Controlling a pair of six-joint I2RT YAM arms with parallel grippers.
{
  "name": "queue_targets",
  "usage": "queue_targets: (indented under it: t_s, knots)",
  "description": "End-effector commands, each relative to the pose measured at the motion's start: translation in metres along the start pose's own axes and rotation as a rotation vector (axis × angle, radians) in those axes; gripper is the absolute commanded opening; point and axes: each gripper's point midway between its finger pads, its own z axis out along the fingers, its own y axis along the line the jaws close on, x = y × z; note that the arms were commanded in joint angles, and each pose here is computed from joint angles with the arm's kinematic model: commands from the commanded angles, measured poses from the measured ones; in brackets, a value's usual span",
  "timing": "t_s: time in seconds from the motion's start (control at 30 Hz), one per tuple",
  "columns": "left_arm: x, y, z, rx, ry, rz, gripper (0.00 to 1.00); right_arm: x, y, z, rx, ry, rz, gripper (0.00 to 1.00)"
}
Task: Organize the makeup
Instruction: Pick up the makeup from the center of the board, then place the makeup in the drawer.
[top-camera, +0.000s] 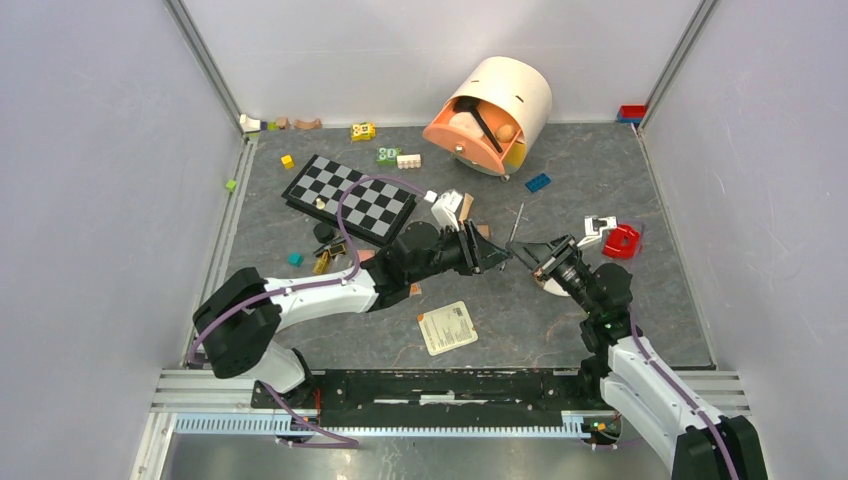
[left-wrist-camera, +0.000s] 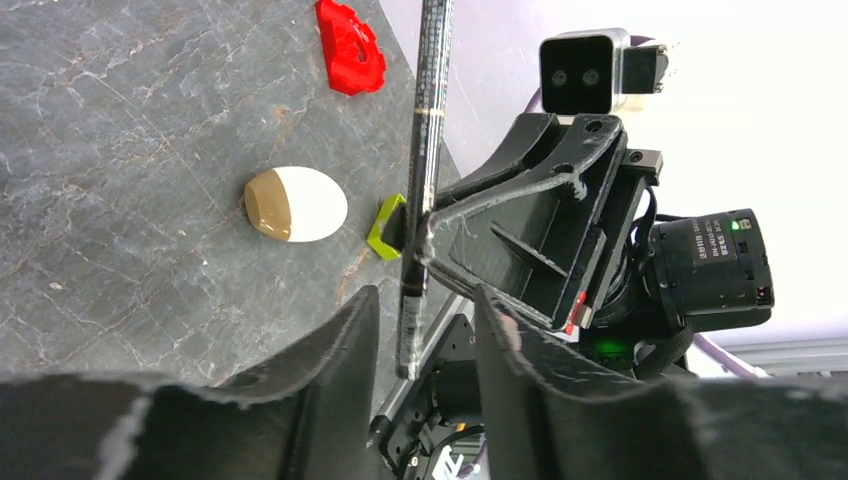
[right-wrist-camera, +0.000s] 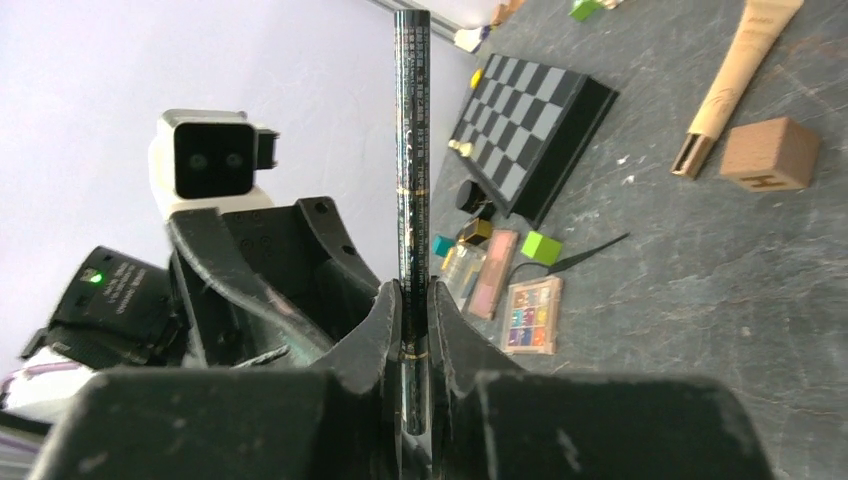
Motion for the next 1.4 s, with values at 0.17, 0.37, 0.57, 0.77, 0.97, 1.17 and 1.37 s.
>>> queue_targets:
  t_s: [0.17,0.37,0.57,0.77,0.97,1.17,1.37]
  knots:
    - [-0.021,-0.021,-0.032,-0.004,-0.025,0.133,0.62,-0.060,0.007,0.028,0.203,-0.059,-0.445,0.06]
    - [-0.055,0.029,-0.076,-0.315,-0.028,0.238,0.71,-0.094,-0.005,0.061,0.363,0.065,-0.738,0.05]
    - [-0.088,0.100,-0.127,-0.594,0.041,0.202,0.73,-0.116,-0.018,0.107,0.430,0.232,-0.909,0.05]
    - [-0.107,0.125,-0.171,-0.736,0.031,0.288,0.75,-0.146,-0.033,0.144,0.518,0.327,-1.099,0.05]
    - [-0.122,0.138,-0.202,-0.867,-0.003,0.423,0.76,-0.168,-0.027,0.177,0.515,0.348,-1.195,0.05]
    - [-0.131,0.152,-0.223,-0.973,-0.015,0.526,0.79,-0.174,-0.022,0.210,0.482,0.346,-1.218,0.06]
    - [-0.131,0.155,-0.224,-0.979,-0.012,0.544,0.80,-0.167,-0.025,0.236,0.456,0.360,-1.206,0.06]
